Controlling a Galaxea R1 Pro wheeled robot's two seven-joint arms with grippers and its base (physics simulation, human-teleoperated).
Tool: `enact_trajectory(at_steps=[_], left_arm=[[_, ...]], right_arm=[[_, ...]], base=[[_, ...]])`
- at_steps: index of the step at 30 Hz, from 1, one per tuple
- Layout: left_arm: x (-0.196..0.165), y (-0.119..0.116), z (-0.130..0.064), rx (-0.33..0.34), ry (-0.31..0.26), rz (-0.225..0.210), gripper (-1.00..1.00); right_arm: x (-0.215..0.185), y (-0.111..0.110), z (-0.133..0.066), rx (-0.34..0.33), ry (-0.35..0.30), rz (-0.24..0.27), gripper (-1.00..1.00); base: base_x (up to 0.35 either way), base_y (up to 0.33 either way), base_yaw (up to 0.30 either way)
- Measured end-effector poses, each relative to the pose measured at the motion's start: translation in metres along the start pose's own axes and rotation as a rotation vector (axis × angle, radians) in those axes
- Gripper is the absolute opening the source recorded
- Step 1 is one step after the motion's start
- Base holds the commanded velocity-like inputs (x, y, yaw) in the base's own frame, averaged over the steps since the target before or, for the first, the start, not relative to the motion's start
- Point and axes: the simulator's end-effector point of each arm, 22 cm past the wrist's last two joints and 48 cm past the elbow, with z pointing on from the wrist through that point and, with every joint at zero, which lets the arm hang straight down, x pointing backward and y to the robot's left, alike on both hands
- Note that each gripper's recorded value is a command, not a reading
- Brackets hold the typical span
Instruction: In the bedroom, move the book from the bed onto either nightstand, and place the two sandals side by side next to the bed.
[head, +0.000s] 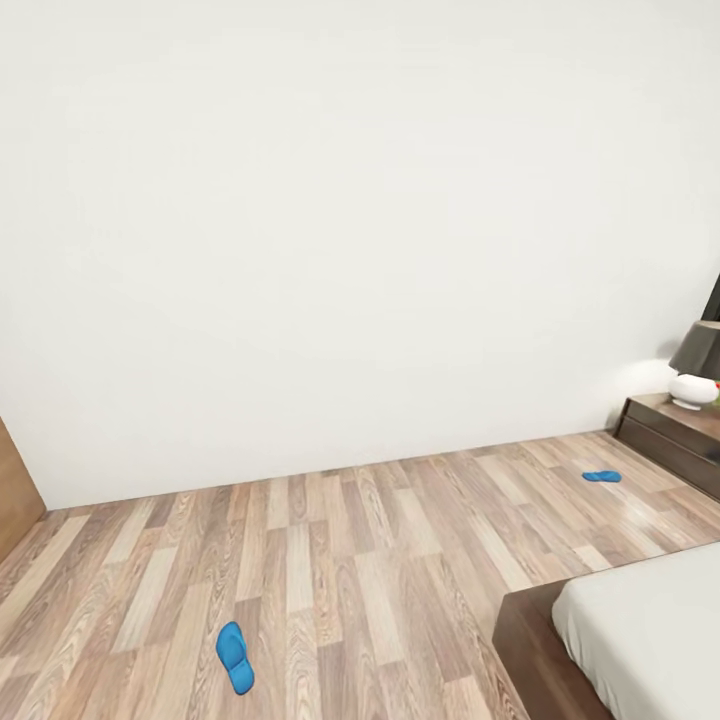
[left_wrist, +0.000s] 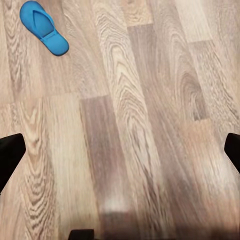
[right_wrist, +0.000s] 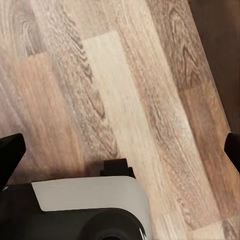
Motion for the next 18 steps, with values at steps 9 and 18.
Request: enact_trajectory(at_steps=[9,18], left_arm=[[0.0000,0.0000,0.0000,0.000,0.000,0.000,1.00],[-0.0001,0.0000,0.0000,0.000,-0.001,0.000,1.00]], right_arm=[[0.0000,0.0000,0.0000,0.000,0.000,0.000,1.00],[0.0000,0.0000,0.0000,0.000,0.000,0.000,1.00]], base=[[0.293,-0.026,0.000],[0.274,-0.089,0.000]])
